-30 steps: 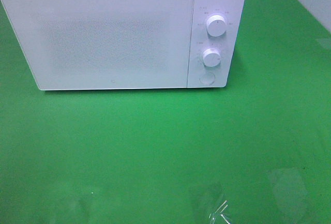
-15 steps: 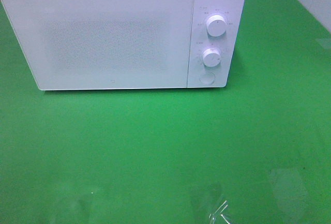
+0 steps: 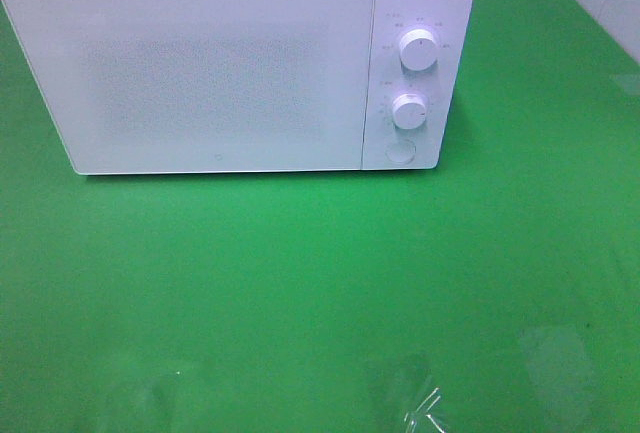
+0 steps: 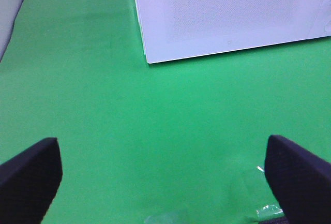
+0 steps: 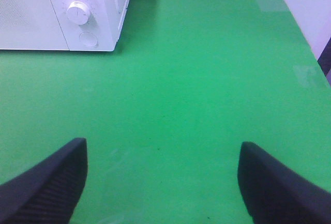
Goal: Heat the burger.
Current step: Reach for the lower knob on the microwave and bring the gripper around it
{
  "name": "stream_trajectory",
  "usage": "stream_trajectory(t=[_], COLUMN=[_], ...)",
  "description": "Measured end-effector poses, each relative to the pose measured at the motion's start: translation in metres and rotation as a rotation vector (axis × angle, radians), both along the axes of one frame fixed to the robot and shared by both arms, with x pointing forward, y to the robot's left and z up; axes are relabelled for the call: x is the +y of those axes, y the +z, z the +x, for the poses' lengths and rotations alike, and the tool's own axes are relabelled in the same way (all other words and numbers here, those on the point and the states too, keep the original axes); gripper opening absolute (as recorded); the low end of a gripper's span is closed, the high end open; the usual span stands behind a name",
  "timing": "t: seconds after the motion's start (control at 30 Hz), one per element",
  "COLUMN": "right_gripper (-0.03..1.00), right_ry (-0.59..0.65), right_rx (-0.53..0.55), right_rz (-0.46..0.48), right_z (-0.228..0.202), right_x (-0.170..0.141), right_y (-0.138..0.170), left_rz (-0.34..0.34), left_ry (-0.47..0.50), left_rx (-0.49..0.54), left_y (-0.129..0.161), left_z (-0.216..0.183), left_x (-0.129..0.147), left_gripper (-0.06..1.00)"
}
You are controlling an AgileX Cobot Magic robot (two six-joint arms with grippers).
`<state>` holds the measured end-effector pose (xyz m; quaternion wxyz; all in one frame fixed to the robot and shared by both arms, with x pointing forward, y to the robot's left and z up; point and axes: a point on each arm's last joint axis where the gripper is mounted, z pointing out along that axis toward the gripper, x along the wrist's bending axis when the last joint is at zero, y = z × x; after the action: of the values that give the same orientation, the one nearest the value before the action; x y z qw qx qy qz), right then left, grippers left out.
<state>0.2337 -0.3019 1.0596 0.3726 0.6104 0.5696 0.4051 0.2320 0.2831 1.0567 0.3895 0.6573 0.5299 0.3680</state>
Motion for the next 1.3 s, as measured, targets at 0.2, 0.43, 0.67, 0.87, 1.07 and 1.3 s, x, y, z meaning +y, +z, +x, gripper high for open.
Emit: stream_trajectory(t=[0.2, 0.43, 0.67, 0.87, 1.07, 1.3], right_gripper=[0.76, 0.76, 0.76, 0.76, 0.76, 0.76], right_ry=[0.0, 0.0, 0.0, 0.0, 0.0, 0.0], right_rx=[0.0, 0.0, 0.0, 0.0, 0.0, 0.04], right_rz=[0.0, 0.0, 0.0, 0.0, 0.0, -0.002], right_z=[0.0, 0.0, 0.0, 0.0, 0.0, 0.009], right_x=[0.0, 0.0, 0.0, 0.0, 0.0, 0.0004], right_y=[0.0, 0.0, 0.0, 0.0, 0.0, 0.0019], left_rz=[0.009, 0.006, -0.013, -0.017, -0.017, -0.017], left_ry=[-0.005, 0.018, 0.091, 0.096, 0.096, 0.096], left_rx=[-0.001, 0.003, 0.015, 0.015, 0.014, 0.014], left_y=[0.0, -0.0003, -0.0016, -0.0015, -0.0015, -0.0015], left_z=[0.0, 0.0001, 0.0005, 0.0006, 0.0006, 0.0006], left_x=[-0.0001, 0.0017, 0.007, 0.0072, 0.0072, 0.0072], left_gripper=[0.99, 0.99, 0.99, 0.99, 0.99, 0.99])
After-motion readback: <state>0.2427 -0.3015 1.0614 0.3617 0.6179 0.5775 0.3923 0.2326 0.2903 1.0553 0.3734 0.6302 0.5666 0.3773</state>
